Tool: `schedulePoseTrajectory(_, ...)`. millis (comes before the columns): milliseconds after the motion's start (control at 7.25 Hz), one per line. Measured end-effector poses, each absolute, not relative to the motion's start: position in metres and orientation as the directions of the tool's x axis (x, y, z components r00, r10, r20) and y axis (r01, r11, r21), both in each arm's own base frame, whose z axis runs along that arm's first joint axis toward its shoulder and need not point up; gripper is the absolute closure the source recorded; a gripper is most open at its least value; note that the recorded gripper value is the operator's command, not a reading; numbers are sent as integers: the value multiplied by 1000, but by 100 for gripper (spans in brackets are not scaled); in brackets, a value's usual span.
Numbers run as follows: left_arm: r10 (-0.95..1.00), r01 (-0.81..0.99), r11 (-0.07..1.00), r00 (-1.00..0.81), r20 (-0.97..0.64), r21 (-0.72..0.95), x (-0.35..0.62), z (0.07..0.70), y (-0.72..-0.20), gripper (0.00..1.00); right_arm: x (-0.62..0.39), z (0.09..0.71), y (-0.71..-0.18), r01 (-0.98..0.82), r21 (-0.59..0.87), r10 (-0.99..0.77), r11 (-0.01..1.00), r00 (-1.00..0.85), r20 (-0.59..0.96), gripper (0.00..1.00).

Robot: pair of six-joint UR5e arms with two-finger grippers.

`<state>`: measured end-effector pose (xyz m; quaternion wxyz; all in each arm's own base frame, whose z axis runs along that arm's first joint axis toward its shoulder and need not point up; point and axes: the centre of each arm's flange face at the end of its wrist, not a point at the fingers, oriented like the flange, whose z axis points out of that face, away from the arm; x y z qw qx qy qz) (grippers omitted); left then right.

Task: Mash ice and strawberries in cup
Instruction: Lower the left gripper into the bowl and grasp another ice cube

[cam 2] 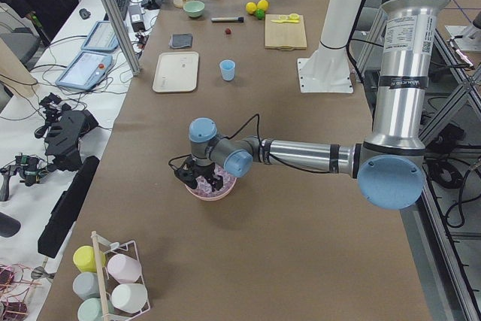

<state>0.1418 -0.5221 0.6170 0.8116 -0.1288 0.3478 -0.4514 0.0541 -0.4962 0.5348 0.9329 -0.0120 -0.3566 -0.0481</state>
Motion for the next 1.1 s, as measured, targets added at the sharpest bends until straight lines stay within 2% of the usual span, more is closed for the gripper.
schedulePoseTrajectory(138, -828, 646, 551, 343, -444, -528, 143, 616, -522, 91, 54, 534, -496, 98, 13, -82, 995, 741, 666, 0)
schedulePoseTrajectory(276, -839, 653, 533, 325, -436, -538, 144, 612, -524, 100, 54, 534, -497, 98, 14, -83, 995, 742, 666, 0)
schedulePoseTrajectory(828, -840, 643, 528, 299, -453, -555, 145, 597, -525, 100, 53, 534, -496, 100, 12, -82, 995, 739, 669, 0)
schedulePoseTrajectory(1104, -838, 626, 524, 255, -483, -578, 120, 567, -526, 100, 51, 535, -496, 102, 10, -82, 995, 737, 671, 0)
